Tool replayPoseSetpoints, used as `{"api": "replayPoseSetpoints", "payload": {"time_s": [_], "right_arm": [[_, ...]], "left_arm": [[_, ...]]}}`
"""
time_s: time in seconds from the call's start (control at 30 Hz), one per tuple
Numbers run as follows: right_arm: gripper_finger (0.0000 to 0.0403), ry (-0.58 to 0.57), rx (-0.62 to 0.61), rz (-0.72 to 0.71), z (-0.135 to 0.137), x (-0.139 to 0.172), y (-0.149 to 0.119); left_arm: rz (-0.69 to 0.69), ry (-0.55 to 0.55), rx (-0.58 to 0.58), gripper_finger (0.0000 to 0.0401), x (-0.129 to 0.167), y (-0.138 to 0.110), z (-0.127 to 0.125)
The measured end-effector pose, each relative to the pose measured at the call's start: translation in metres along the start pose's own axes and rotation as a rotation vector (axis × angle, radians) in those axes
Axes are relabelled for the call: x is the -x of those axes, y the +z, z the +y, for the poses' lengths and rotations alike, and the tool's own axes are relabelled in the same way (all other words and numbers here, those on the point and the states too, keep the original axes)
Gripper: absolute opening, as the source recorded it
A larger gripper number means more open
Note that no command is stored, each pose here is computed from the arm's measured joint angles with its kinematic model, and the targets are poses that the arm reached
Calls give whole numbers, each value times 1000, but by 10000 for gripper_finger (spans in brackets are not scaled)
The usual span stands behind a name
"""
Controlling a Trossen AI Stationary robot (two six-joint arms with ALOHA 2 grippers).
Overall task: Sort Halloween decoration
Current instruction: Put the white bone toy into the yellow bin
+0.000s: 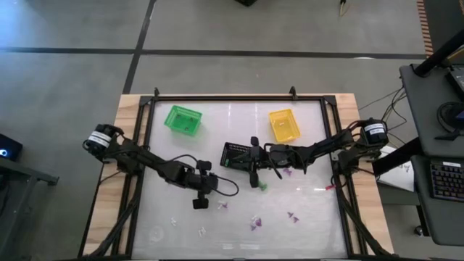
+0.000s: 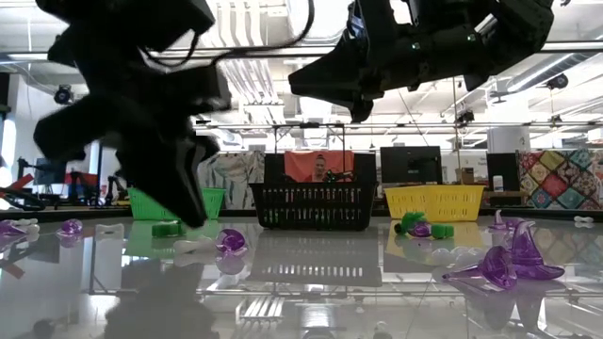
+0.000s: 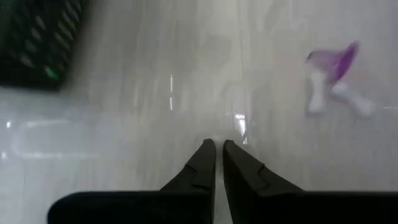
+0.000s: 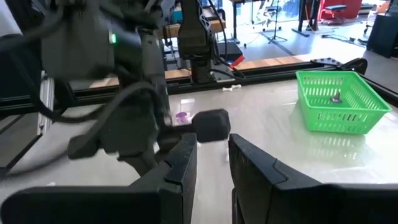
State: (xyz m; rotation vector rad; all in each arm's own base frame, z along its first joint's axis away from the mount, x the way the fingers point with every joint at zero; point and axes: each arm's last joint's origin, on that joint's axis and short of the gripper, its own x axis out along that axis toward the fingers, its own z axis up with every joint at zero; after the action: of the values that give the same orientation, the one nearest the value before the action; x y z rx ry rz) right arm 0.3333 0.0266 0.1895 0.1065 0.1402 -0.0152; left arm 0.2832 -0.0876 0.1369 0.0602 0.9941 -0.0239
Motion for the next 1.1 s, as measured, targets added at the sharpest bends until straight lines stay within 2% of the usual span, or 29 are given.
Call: {"api": "replayPoseSetpoints", "payload": {"time_s": [0.17, 0.3, 0.43, 0.57, 0.67, 0.8, 0.97, 1.1], "right_arm": [[84, 27, 1, 8, 2, 0, -1], [84, 36, 2, 9, 5, 0, -1], [84, 40, 13, 9, 6, 1, -1], [84, 48, 40, 1, 9, 1, -1], [84, 58, 61, -29, 11, 1, 2], [84, 66, 76, -81, 13, 2, 7], [84, 67, 103, -120, 15, -2, 17], [90, 70, 136, -150, 18, -6, 26]], "left_arm": [[-86, 18, -49, 1, 23, 7, 4], [-207, 57, -59, 1, 54, 12, 10], [-410, 84, -36, 0, 86, 14, 17], [-707, 66, -15, 0, 106, 9, 22], [-907, 52, 19, 0, 111, -1, 25], [-1063, 41, 53, 0, 111, -13, 28], [-1132, 45, 71, 0, 105, -14, 27], [-1123, 49, 69, 0, 98, -5, 25]]}}
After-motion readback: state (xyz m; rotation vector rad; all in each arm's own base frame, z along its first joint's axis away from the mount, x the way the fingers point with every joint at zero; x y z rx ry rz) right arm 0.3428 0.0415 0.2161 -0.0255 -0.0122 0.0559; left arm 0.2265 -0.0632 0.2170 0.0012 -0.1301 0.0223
